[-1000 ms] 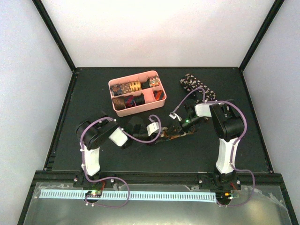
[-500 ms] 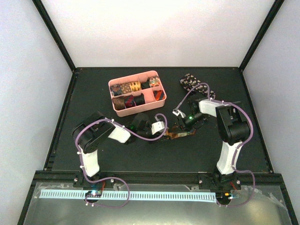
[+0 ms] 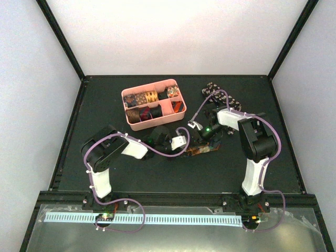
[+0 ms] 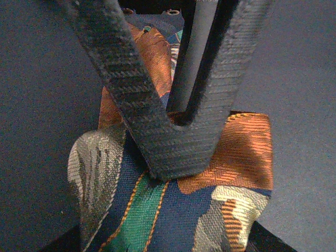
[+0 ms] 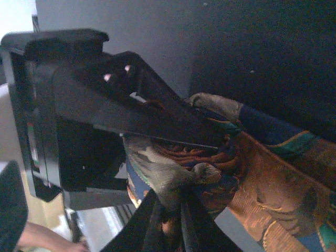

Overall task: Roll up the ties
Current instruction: Roll the tie at the center of the board.

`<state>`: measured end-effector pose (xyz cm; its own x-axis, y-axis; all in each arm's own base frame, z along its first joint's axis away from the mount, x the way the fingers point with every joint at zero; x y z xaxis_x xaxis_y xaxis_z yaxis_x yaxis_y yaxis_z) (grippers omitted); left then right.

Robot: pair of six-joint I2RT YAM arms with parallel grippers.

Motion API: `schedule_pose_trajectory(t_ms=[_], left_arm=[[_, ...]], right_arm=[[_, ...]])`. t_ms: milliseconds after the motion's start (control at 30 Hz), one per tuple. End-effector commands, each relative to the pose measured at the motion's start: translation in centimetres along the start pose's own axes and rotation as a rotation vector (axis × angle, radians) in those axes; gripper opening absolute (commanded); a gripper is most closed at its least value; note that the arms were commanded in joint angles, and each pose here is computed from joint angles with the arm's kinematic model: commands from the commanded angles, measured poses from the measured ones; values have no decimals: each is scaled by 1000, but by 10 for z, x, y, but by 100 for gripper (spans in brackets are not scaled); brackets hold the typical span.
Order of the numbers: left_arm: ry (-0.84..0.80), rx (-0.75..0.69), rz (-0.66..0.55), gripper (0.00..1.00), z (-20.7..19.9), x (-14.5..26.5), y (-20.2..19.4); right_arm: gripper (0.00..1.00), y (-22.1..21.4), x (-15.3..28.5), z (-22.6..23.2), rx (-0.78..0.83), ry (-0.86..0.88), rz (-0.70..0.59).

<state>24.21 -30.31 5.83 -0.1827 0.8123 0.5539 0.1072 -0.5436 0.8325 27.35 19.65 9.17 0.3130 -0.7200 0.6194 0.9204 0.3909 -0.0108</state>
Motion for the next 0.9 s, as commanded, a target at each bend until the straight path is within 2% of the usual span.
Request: schedule_pose_trajectory(t_ms=[0, 67, 167, 267, 433, 867], left_arm=[[9, 56, 172, 41, -5, -2, -35], [12, 70, 155, 45, -4, -1, -32], [12, 84, 66, 67, -1, 8, -19], [19, 65, -55, 78, 2, 19, -3], [50, 33, -181, 84, 6, 27, 13], [-7, 91, -304, 91, 5, 6, 13]], right_arm=[[2, -4, -5, -15, -26, -75, 34], [2, -6, -3, -17, -22, -95, 29], [2, -9, -2, -31, -40, -136, 22], [2, -13, 0, -53, -85, -181, 17], [2, -19, 2, -69, -103, -240, 10], [2, -24, -16, -84, -168, -206, 15]])
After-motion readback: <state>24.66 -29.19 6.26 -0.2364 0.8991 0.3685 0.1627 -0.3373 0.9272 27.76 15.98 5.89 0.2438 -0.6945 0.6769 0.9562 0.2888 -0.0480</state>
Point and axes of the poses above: each gripper's point midway between its finger pads, its own x axis back along the fingers, its own z axis along the line the jaws close on, y = z × x, the point moved 6 cm from there along x, back along the fingers, and after that the axes turned 5 degrees about -x, right-handed, at the moved point
